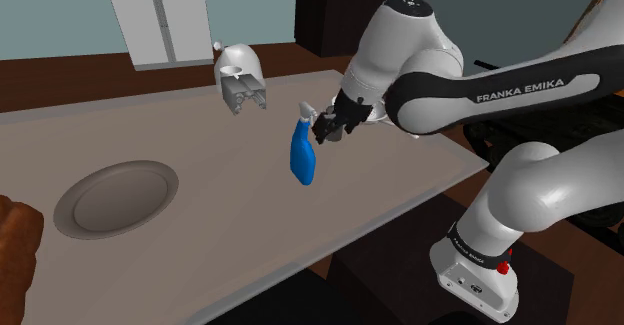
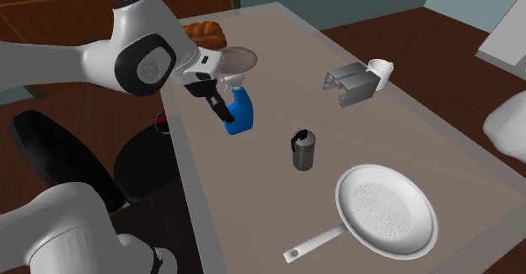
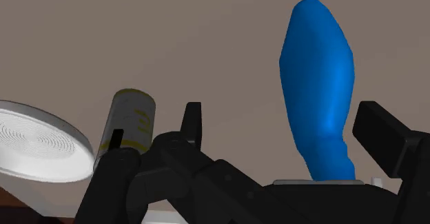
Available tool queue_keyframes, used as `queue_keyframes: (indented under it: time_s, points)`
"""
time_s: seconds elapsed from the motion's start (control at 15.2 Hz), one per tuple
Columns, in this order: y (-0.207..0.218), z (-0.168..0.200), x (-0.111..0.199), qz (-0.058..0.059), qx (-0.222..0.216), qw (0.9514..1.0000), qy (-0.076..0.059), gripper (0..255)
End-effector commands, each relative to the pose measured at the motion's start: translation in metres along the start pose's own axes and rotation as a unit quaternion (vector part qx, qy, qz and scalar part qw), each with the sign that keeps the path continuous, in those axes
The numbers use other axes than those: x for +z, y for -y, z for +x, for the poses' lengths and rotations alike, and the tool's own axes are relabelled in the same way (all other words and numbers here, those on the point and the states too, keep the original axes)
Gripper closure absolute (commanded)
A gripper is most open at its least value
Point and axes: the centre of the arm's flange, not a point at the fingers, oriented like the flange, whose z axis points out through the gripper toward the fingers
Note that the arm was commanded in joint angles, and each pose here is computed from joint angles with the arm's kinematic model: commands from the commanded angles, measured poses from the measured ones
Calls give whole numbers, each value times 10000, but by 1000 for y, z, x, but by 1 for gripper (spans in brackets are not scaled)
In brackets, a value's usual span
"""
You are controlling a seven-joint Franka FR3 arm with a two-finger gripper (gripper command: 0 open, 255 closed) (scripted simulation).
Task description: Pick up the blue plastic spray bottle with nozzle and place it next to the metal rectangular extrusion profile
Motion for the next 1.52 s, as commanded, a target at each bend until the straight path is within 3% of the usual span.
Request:
queue_keyframes:
  time_s: [0.0, 0.13, 0.2, 0.66, 1.19, 1.25, 1.45]
  points:
    - [26, -5, 12, 53, 115, 9997, -217, 0]
    - [48, -7, 24, 79, 218, 9988, -421, 0]
    - [52, -7, 26, 84, 235, 9986, -456, 0]
    - [53, -4, 65, 84, 235, 9986, -456, 0]
    - [53, -4, 65, 84, 235, 9987, -456, 0]
    - [53, -4, 65, 84, 235, 9987, -456, 255]
    - [53, -4, 65, 84, 235, 9987, -456, 255]
